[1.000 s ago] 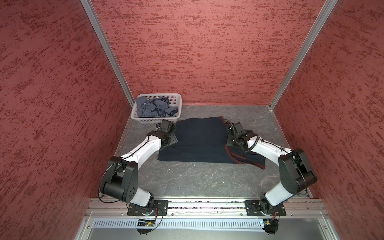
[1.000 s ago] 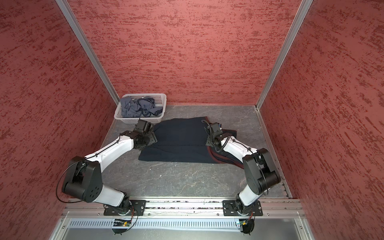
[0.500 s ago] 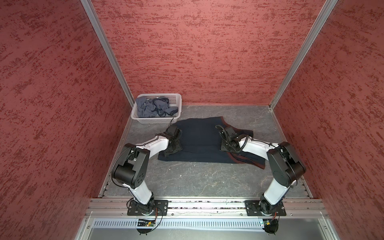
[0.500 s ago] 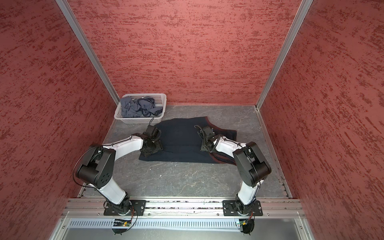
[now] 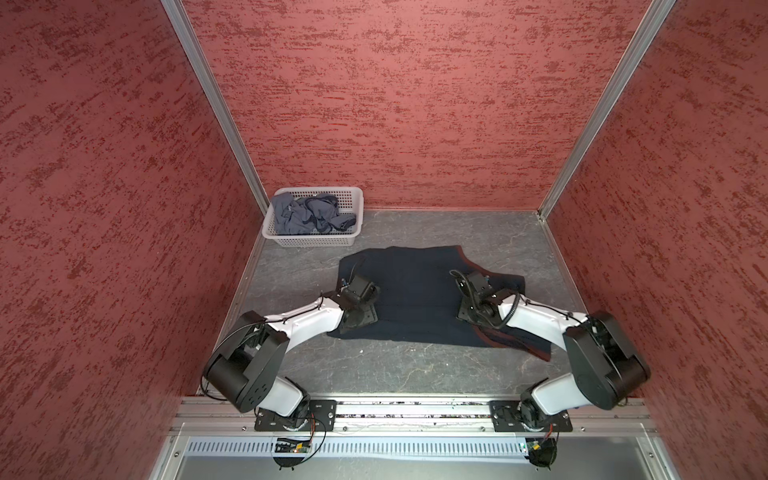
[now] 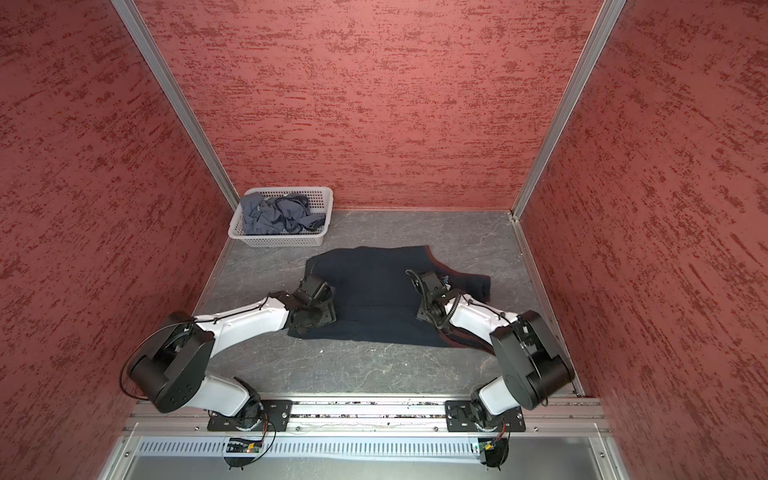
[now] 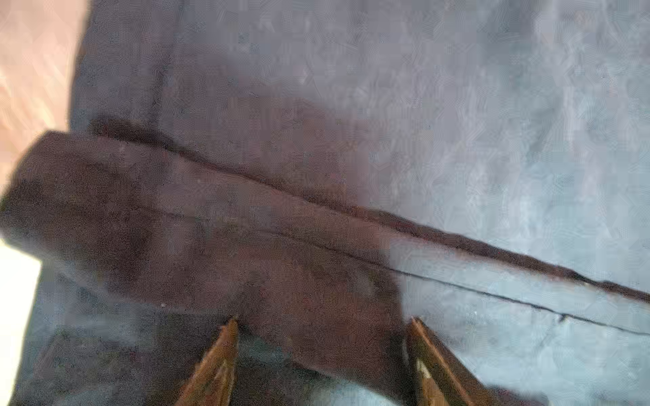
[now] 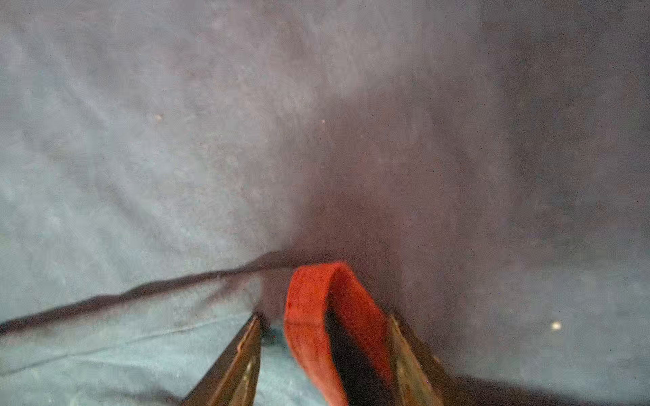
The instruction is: Fold and stack the tank tops
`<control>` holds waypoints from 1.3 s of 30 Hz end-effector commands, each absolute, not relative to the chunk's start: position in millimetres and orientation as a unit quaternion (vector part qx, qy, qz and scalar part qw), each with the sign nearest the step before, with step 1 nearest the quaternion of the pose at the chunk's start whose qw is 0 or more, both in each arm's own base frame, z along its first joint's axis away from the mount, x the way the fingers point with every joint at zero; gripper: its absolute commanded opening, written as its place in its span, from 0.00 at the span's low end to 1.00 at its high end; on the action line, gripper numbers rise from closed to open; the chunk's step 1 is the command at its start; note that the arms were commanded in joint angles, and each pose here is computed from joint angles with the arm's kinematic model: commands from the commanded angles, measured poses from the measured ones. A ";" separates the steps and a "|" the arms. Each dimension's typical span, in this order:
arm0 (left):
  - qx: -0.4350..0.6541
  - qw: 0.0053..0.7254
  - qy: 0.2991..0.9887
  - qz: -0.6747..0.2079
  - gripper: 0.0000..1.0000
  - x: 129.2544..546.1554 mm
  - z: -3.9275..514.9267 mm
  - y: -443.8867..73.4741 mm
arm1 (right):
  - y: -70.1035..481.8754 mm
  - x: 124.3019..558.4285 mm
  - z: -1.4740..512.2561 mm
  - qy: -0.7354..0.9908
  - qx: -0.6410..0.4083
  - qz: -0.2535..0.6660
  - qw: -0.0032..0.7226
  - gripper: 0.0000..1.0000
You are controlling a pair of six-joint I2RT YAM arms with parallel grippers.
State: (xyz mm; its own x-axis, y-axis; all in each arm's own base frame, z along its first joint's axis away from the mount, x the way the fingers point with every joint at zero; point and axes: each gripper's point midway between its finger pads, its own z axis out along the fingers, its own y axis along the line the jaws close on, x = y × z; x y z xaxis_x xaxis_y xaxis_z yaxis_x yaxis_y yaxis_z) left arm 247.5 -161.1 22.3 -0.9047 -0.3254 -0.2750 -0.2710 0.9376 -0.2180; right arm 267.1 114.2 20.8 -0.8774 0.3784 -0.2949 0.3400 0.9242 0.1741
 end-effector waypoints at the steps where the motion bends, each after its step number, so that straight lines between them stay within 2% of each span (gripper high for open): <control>1: -0.181 0.031 0.981 -0.056 0.76 168.5 -7.9 -159.6 | 89.6 224.6 15.0 0.967 0.231 0.017 0.110 0.59; 5: -0.169 0.059 0.980 -0.086 0.76 170.1 20.8 -178.1 | 74.5 234.0 44.7 0.959 0.236 -0.005 0.156 0.66; 8: -0.156 0.105 0.975 -0.121 0.78 194.5 54.4 -187.1 | 62.6 255.7 73.0 0.950 0.236 -0.012 0.204 0.71; 10: -0.158 0.136 0.966 -0.152 0.79 224.9 78.0 -187.3 | 61.5 279.6 95.5 0.942 0.229 0.008 0.244 0.73; 15: -0.200 0.214 0.941 -0.171 0.79 317.0 111.3 -148.3 | 81.1 349.4 151.5 0.923 0.181 0.073 0.333 0.76; 18: -0.210 0.223 0.934 -0.181 0.78 368.7 109.7 -133.1 | 85.3 391.1 161.0 0.919 0.166 0.102 0.343 0.76; 25: -0.207 0.236 0.937 -0.157 0.70 444.0 81.4 -115.1 | 82.4 458.3 140.7 0.925 0.154 0.118 0.328 0.76; 33: -0.204 0.249 0.937 -0.135 0.66 475.9 57.8 -106.5 | 82.8 493.6 114.5 0.927 0.148 0.130 0.318 0.74; 39: -0.217 0.232 0.941 -0.116 0.62 484.0 33.9 -92.1 | 80.7 507.3 90.4 0.933 0.155 0.128 0.298 0.72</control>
